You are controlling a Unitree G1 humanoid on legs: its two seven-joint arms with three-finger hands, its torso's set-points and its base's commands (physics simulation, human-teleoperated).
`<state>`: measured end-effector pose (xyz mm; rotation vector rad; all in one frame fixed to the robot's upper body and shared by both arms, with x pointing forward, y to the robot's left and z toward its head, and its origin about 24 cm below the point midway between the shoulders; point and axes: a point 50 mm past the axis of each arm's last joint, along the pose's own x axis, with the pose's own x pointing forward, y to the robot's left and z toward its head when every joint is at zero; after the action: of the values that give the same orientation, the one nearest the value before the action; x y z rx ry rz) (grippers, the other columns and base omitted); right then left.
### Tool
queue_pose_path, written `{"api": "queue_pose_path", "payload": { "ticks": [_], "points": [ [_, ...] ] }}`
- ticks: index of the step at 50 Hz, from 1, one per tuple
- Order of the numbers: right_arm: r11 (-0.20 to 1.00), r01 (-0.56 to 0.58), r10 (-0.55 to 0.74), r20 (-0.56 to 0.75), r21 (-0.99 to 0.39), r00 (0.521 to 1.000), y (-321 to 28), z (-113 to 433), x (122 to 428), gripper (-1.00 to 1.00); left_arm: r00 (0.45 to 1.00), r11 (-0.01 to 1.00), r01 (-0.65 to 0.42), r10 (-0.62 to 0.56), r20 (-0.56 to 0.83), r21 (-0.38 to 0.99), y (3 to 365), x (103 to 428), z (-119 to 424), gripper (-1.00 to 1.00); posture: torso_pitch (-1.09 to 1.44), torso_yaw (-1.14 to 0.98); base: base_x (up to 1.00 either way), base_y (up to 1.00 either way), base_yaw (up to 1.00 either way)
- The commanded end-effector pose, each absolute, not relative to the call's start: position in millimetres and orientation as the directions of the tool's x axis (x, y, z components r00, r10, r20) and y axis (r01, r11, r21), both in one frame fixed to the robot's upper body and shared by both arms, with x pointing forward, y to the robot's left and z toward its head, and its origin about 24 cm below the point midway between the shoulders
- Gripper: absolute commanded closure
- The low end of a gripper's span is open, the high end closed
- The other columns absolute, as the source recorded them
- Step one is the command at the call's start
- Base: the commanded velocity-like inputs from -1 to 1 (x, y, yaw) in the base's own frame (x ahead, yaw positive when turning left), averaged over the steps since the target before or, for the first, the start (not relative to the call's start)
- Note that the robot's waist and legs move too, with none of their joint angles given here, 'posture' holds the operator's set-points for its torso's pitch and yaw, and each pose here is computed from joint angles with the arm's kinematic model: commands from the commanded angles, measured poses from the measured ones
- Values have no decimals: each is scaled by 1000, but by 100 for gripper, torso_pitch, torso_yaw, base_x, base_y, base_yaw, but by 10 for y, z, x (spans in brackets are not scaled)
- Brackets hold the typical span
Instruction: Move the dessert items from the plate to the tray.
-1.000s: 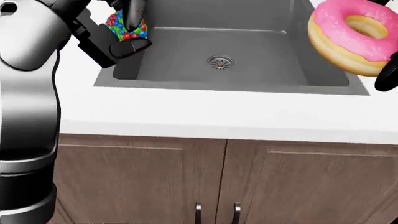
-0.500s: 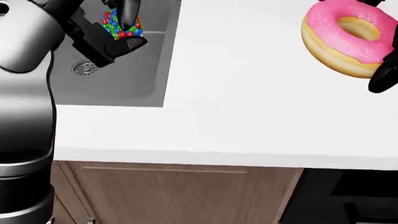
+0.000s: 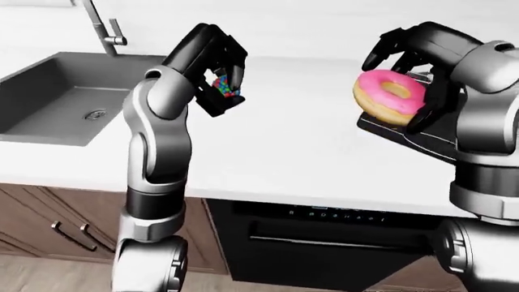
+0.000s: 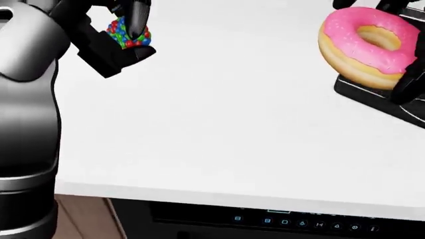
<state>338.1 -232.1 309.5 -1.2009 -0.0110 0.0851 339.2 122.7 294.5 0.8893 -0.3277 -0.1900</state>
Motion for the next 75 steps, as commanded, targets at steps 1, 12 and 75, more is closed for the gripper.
{"api": "queue_pose_path", "payload": {
  "ticks": [1,12,75],
  "points": [
    [357,66,36,84,-932,996,-2394,3364,3256,100,898,613,-40,-325,298,789,1155,3293,3178,100,0,0,-16,-100,0],
    [358,66,39,86,-931,996,-2397,3366,3271,100,898,612,-41,-324,298,790,1159,3298,3180,100,0,0,-32,-98,0],
    [352,151,66,186,-924,980,-2429,3493,3234,98,883,635,-8,-358,304,772,764,3543,3197,100,0,0,15,20,0]
  ]
}}
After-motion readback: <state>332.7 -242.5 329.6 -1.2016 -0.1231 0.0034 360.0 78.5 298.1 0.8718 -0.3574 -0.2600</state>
